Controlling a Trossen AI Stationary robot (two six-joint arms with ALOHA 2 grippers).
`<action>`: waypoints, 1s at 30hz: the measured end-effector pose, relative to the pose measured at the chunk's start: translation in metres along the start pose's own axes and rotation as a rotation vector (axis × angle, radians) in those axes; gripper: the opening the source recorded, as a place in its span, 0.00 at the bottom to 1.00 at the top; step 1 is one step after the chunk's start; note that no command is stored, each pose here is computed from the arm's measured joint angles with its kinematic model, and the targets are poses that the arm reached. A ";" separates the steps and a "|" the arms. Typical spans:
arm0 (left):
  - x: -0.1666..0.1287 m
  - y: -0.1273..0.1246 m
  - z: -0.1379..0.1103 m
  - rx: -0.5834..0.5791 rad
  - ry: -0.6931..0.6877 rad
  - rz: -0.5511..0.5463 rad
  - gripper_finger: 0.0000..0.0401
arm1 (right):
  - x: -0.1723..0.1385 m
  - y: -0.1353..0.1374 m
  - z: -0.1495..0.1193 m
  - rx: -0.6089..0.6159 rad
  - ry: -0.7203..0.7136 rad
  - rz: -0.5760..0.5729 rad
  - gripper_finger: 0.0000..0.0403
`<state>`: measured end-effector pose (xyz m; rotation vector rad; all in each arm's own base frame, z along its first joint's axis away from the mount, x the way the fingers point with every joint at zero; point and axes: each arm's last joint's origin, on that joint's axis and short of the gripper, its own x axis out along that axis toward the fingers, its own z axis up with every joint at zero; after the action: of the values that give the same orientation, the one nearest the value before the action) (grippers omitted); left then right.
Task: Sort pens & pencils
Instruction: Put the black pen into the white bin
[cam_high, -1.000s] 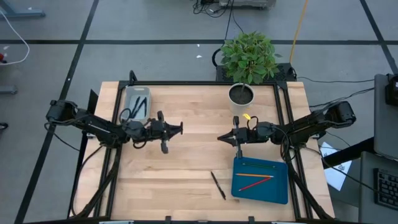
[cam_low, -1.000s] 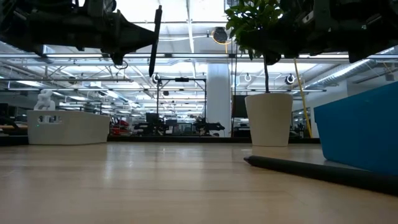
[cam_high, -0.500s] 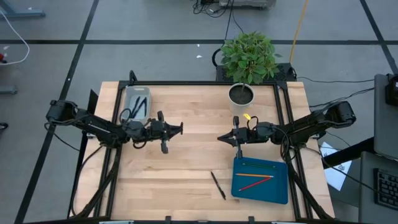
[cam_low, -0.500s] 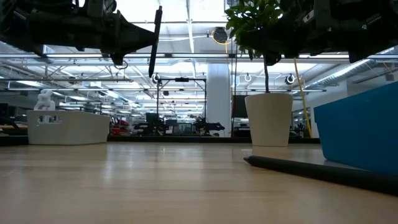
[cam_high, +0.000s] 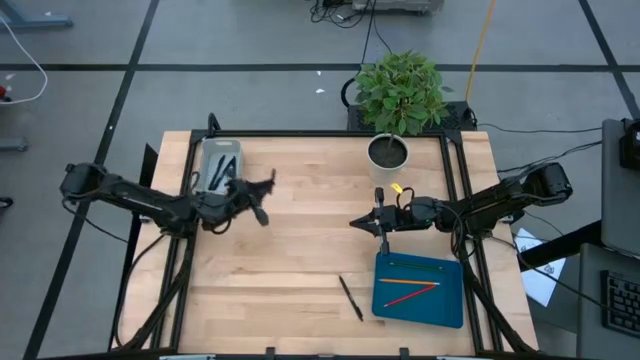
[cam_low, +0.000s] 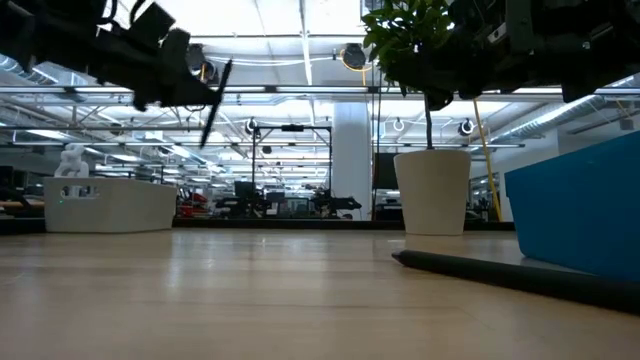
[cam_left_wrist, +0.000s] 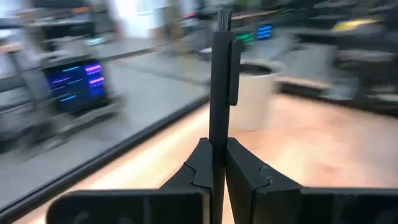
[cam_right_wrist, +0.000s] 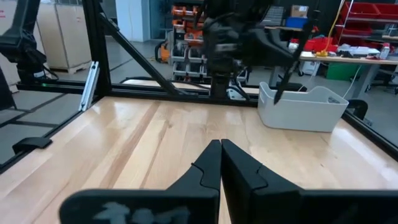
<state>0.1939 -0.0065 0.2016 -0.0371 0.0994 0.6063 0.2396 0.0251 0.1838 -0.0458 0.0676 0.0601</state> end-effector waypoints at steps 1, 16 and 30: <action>-0.003 0.004 0.000 -0.005 0.013 0.055 0.04 | 0.000 0.000 0.000 0.000 0.001 0.000 0.00; -0.031 0.049 -0.013 0.002 0.109 0.550 0.04 | 0.000 0.000 0.000 0.014 -0.001 0.000 0.00; -0.030 0.096 -0.041 -0.186 0.402 0.774 0.04 | 0.000 0.000 0.000 0.021 0.000 0.000 0.00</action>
<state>0.1107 0.0527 0.1632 -0.3113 0.4598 1.3763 0.2396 0.0251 0.1838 -0.0245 0.0684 0.0590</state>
